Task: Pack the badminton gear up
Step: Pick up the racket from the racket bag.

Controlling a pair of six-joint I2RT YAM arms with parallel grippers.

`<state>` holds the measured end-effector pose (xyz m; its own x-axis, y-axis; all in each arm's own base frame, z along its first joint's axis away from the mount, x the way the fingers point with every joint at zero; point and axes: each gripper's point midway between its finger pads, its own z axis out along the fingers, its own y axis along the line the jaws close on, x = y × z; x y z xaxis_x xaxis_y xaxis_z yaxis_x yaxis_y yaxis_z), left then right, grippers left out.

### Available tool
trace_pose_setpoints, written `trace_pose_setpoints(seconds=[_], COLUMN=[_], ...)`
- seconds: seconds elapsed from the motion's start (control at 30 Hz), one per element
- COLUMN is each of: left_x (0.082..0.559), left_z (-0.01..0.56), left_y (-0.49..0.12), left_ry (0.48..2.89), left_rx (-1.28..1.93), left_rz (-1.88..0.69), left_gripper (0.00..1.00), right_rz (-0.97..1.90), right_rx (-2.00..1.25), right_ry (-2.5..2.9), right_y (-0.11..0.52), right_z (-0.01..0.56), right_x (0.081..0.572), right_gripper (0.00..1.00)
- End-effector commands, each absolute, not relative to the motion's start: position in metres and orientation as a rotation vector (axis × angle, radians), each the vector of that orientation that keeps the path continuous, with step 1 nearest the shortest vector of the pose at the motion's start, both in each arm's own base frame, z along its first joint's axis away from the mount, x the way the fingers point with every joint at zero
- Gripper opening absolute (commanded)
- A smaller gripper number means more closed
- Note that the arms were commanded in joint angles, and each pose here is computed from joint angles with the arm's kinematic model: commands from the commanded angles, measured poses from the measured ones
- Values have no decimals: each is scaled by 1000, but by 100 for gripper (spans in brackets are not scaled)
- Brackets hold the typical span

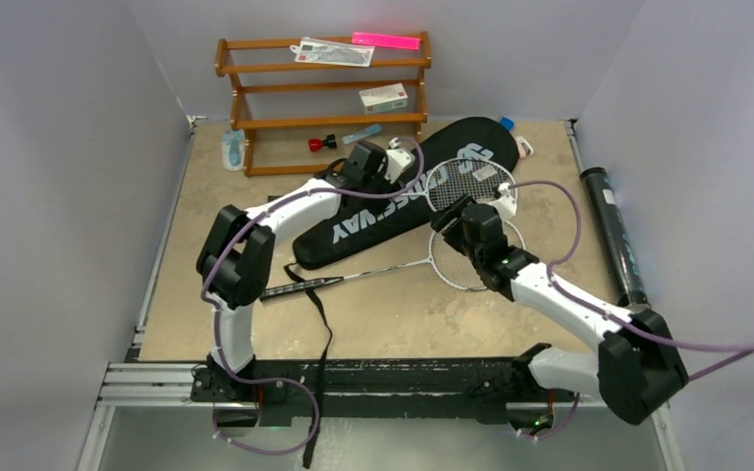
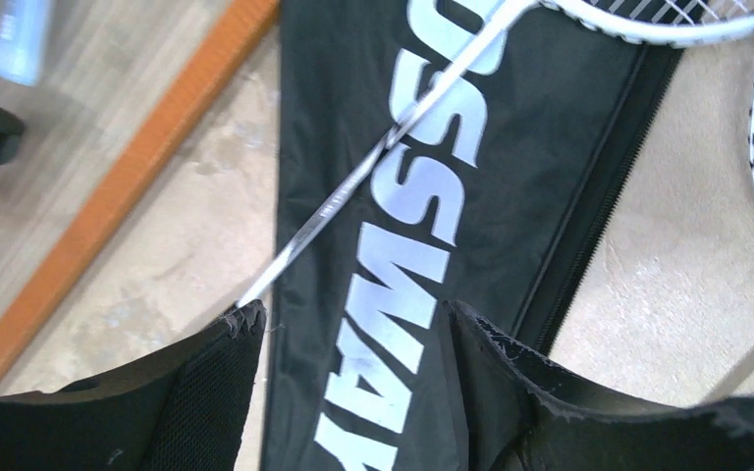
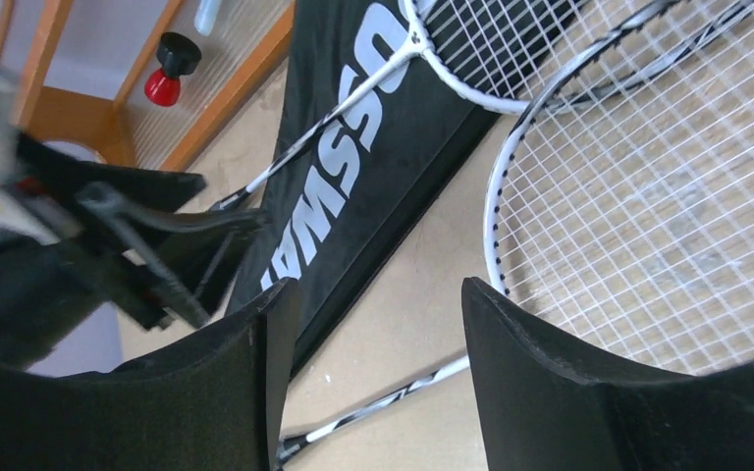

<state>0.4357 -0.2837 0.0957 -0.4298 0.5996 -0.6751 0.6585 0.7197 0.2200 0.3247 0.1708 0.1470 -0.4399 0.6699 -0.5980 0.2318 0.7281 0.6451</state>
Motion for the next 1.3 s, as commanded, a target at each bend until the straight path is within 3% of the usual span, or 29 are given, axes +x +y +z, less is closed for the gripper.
trace_pose_setpoints(seconds=[0.0,0.13,0.27,0.53,1.1,1.27], left_x=[454,464,475,482,475,472], left_z=[140,158,170,192,219,227], left_y=[-268,-252,-221,-195,-200,-202], left_ry=[2051,2053,2052,2025,1995,1985], left_rx=[881,788,656,520,514,515], left_rz=[-77,-67,66,140,71,49], left_gripper=[64,65,67,71,71,71], right_rz=[770,791,854,856,816,796], right_rx=[833,918,984,1102,1313,1348], right_ry=[1944,1973,1932,1870,1826,1789], right_y=[194,216,239,263,272,267], right_z=[138,129,127,104,53,44], right_x=[342,368,402,457,488,493], right_gripper=[63,65,56,56,54,49])
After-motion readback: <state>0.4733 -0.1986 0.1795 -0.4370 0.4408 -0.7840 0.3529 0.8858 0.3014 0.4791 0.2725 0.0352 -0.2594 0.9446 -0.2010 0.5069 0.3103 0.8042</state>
